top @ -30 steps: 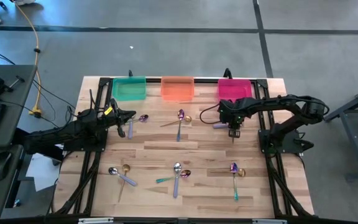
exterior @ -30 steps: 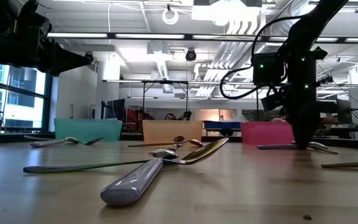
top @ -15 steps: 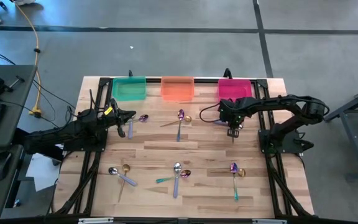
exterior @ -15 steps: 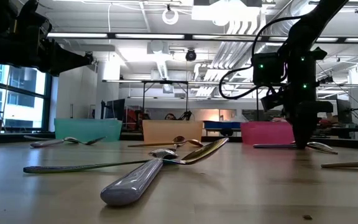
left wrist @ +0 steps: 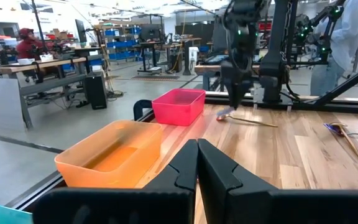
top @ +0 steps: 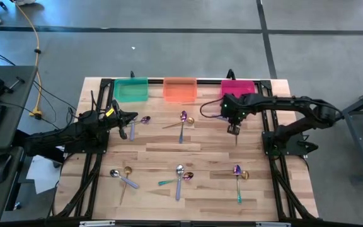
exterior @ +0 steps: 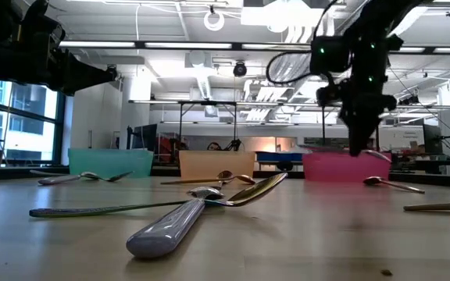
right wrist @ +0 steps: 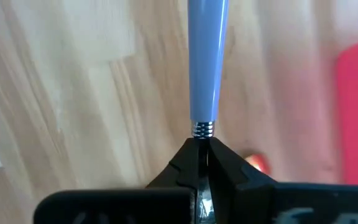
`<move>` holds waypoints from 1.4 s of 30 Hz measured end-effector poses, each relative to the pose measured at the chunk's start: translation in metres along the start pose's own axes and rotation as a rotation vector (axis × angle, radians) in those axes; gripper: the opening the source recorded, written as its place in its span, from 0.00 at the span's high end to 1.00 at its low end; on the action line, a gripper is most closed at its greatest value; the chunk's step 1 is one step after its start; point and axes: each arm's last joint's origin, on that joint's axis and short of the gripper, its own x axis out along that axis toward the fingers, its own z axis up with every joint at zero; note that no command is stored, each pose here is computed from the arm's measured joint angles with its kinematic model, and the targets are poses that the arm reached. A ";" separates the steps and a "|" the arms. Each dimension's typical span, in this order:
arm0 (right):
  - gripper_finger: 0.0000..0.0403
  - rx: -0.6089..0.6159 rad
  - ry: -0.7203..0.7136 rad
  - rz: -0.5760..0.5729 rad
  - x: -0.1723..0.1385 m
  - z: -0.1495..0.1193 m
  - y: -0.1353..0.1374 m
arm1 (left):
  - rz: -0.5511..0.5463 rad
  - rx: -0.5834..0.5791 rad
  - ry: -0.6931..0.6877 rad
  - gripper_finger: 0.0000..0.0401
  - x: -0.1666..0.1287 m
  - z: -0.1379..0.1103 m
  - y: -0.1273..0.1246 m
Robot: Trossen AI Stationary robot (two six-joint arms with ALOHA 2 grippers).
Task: Sort silverware by color (type)
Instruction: Put the purple spoon into the red bin, then put the blue spoon into the green bin
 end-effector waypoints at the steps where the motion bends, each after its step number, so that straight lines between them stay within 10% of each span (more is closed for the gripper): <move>1: 1.00 -0.004 -0.008 -0.022 -0.006 0.003 -0.003 | 0.000 0.000 0.000 1.00 0.000 0.000 0.000; 10: 1.00 -0.026 -0.040 -0.274 -0.035 0.010 -0.068 | 0.000 0.000 0.000 1.00 0.000 0.000 0.000; 19: 1.00 0.025 0.048 -0.290 -0.016 -0.015 -0.118 | 0.000 0.000 0.000 1.00 0.000 0.000 0.000; 33: 0.99 0.007 0.151 -0.228 0.034 -0.016 -0.140 | 0.000 0.000 -0.001 1.00 0.000 0.000 0.000; 42: 0.79 0.064 0.123 -0.345 0.012 -0.010 -0.132 | 0.010 0.002 0.000 1.00 0.000 0.000 0.000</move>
